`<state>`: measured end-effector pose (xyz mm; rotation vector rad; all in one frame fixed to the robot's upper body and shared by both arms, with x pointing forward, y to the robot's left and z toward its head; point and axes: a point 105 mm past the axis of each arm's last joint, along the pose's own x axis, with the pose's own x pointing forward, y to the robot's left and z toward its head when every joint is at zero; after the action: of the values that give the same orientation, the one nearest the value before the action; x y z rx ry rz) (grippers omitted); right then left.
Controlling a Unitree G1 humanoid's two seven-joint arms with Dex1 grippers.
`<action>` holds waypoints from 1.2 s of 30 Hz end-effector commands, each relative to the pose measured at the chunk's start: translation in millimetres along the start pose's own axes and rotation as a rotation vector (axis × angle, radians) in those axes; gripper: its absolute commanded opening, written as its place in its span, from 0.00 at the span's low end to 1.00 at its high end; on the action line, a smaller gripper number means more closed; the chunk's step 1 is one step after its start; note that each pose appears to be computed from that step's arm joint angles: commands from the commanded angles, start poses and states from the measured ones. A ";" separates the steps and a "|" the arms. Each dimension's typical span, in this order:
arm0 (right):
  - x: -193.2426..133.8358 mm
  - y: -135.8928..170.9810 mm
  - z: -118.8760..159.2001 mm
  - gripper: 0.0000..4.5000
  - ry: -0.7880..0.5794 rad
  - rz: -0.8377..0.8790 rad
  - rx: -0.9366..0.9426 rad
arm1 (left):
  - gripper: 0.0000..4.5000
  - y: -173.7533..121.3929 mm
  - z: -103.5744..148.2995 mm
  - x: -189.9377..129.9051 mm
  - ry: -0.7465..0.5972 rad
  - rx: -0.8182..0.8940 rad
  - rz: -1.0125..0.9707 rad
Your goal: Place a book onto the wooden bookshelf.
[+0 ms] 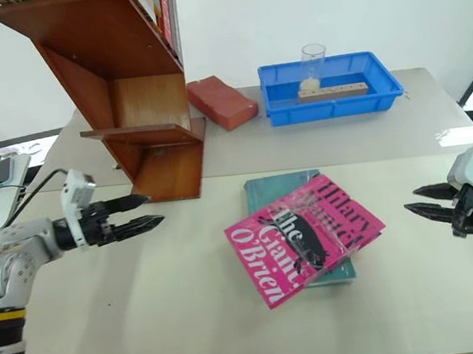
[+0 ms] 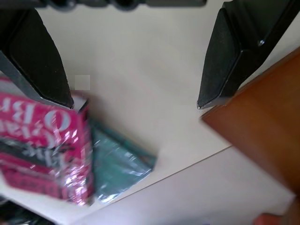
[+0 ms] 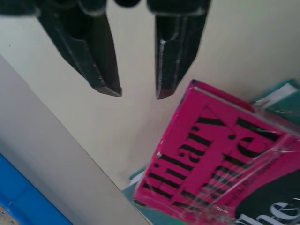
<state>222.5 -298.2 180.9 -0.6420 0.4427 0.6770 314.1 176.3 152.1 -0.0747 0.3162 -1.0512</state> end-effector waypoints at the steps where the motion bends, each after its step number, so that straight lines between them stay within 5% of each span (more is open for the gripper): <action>1: -3.0 21.2 -8.2 0.01 0.069 0.054 -0.031 | 1.00 -7.3 7.2 26.9 -0.026 -0.068 -0.104; 6: 17.4 44.3 -19.1 0.01 0.102 0.118 -0.060 | 1.00 -7.4 8.6 64.8 -0.035 -0.201 -0.187; 16: 68.1 44.3 -12.7 0.01 0.018 0.138 -0.112 | 1.00 -1.4 -19.0 103.0 0.039 -0.376 -0.230; 27: 107.0 21.6 3.8 0.01 -0.069 0.132 -0.174 | 1.00 -23.3 -47.1 109.8 0.110 -0.599 -0.302; 36: 139.9 19.5 29.6 0.01 -0.175 0.175 -0.194 | 1.00 -43.0 -44.3 103.9 0.023 -0.765 -0.339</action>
<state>308.6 -216.1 105.9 -0.7040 0.3315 0.9111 316.6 72.5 84.3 -0.7961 0.7690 -1.1791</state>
